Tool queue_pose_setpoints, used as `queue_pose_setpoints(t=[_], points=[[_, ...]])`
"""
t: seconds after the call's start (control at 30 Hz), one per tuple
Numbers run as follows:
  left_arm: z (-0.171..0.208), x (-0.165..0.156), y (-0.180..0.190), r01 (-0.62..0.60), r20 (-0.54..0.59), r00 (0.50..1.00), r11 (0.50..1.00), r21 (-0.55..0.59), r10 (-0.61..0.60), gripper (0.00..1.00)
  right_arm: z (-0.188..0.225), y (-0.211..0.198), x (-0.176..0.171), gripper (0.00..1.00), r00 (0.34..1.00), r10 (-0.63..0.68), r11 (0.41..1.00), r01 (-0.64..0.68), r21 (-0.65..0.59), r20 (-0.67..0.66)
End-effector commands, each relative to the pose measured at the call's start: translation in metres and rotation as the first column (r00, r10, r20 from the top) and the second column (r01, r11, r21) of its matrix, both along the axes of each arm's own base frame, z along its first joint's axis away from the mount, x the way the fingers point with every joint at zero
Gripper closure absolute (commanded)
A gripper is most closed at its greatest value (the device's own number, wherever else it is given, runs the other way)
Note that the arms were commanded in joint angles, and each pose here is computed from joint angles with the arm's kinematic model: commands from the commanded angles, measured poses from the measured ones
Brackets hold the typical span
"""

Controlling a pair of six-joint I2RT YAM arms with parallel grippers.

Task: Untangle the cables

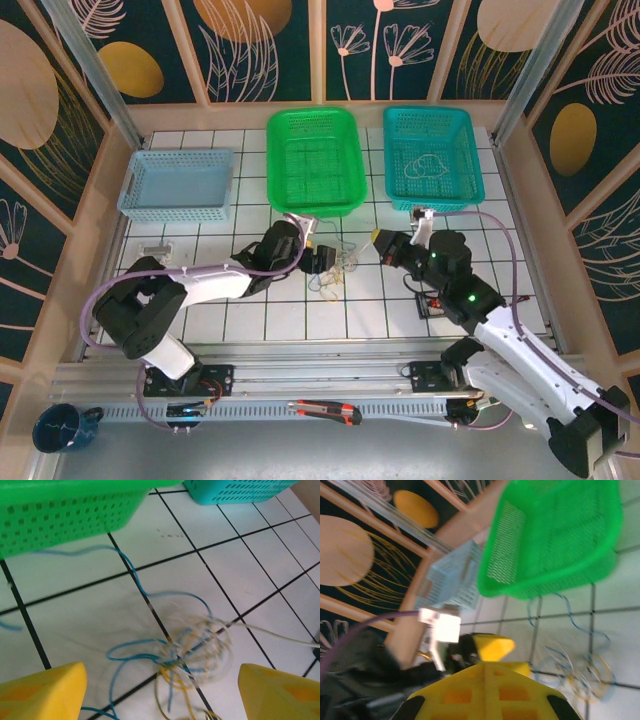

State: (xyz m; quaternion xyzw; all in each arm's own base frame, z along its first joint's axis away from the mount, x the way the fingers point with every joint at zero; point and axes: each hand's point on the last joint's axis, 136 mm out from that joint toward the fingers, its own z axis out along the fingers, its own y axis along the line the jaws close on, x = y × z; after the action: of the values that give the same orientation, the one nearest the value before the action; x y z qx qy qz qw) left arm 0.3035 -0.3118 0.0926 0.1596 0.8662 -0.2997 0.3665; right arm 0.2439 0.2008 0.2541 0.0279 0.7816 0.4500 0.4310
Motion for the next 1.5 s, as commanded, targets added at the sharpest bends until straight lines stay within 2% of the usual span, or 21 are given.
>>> queue_pose_setpoints(t=[0.0,0.27,0.47,0.63,0.83,0.87,0.9,0.97,1.03,1.3,1.47], points=[[-0.003,0.011,-0.006,0.021,0.057,0.998,0.998,0.054,-0.024,0.2,0.039,0.015,-0.001,1.0,0.993,0.074,0.996,-0.078,0.043,0.093],[-0.008,0.003,-0.015,0.079,0.056,0.995,0.997,0.006,-0.08,0.19,0.064,0.031,0.005,1.0,0.985,0.117,0.988,-0.129,0.083,0.13],[-0.012,-0.01,-0.002,0.055,0.04,0.998,0.998,-0.017,-0.055,0.19,0.053,0.028,0.015,1.0,0.99,0.076,0.996,-0.079,0.029,0.115],[-0.012,-0.015,0.016,-0.03,0.001,1.0,0.999,-0.015,0.03,0.18,0.019,0.012,0.023,1.0,0.998,-0.009,0.998,0.013,-0.066,0.058],[-0.011,-0.027,0.029,-0.086,-0.083,0.993,0.996,-0.033,0.083,0.18,-0.066,-0.016,0.019,1.0,0.99,-0.109,0.971,0.087,-0.221,-0.09],[-0.011,-0.029,0.03,-0.09,-0.097,0.991,0.995,-0.032,0.087,0.18,-0.08,-0.022,0.017,0.94,0.984,-0.13,0.965,0.098,-0.245,-0.119],[-0.011,-0.031,0.031,-0.091,-0.11,0.99,0.995,-0.034,0.087,0.18,-0.094,-0.029,0.014,0.81,0.977,-0.152,0.957,0.108,-0.268,-0.149],[-0.01,-0.034,0.032,-0.092,-0.129,0.988,0.995,-0.029,0.088,0.19,-0.106,-0.036,0.008,0.62,0.968,-0.174,0.952,0.119,-0.282,-0.181],[-0.01,-0.035,0.033,-0.094,-0.138,0.986,0.995,-0.021,0.09,0.21,-0.108,-0.039,0.003,0.52,0.965,-0.182,0.952,0.126,-0.277,-0.188],[-0.026,-0.038,0.029,-0.055,-0.188,0.98,0.998,0.038,0.062,0.41,-0.074,-0.048,-0.003,0.42,0.968,-0.207,0.956,0.169,-0.241,-0.14],[-0.036,-0.045,0.025,-0.034,-0.219,0.975,0.998,0.051,0.044,0.43,-0.051,-0.034,-0.005,0.38,0.983,-0.153,0.968,0.128,-0.218,-0.101]])
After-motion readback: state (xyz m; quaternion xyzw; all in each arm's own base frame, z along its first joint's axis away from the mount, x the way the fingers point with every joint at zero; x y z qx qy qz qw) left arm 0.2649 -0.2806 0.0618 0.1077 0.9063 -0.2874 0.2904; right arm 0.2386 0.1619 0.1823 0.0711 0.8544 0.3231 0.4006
